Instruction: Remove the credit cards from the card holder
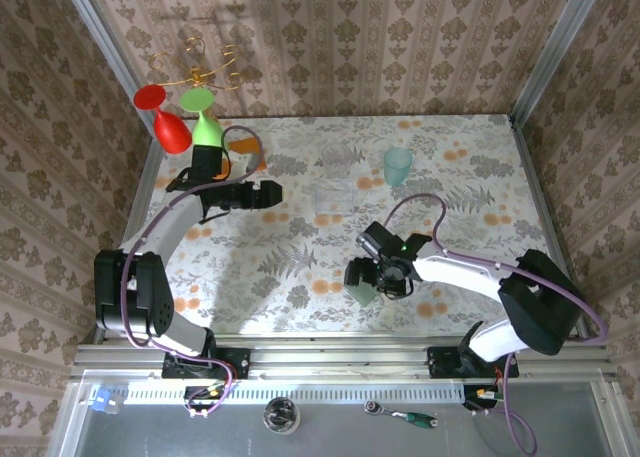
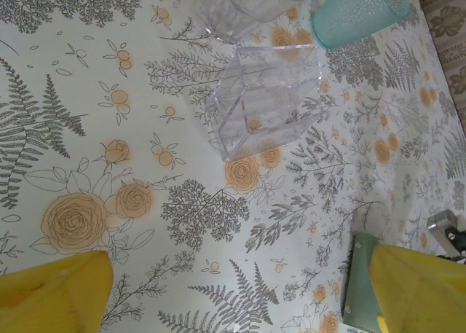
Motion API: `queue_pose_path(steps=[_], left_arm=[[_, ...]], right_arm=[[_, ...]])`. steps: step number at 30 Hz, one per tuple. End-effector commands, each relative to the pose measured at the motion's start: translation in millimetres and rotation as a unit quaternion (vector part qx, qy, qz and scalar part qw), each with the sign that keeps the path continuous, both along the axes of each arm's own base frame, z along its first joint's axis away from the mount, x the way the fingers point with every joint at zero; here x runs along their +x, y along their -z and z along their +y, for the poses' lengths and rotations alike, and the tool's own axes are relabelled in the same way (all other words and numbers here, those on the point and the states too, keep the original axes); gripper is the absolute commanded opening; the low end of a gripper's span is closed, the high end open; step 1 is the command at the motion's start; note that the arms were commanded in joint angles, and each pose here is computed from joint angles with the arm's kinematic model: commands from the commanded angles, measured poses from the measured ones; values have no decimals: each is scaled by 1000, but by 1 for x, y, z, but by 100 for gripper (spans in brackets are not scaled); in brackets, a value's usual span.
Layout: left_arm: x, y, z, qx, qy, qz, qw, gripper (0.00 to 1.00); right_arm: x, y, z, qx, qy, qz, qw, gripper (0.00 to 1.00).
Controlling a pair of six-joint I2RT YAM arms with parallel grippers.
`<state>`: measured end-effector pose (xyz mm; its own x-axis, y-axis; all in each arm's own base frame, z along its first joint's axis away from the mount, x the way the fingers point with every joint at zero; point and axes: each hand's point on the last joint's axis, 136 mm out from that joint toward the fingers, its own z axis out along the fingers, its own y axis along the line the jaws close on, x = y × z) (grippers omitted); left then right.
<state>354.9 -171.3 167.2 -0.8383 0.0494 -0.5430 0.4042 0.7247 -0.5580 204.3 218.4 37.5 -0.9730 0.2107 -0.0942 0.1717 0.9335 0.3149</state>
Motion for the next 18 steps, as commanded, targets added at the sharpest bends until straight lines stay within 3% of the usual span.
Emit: queue_pose_path(steps=[1, 18], left_arm=[[-1, -8, 8, 5, -3, -18, 1000, 92], [-3, -14, 9, -6, -5, -20, 1000, 93]], right_arm=[[14, -1, -4, -32, 0, -13, 999, 92], [45, 10, 17, -79, -20, -4, 997, 90]])
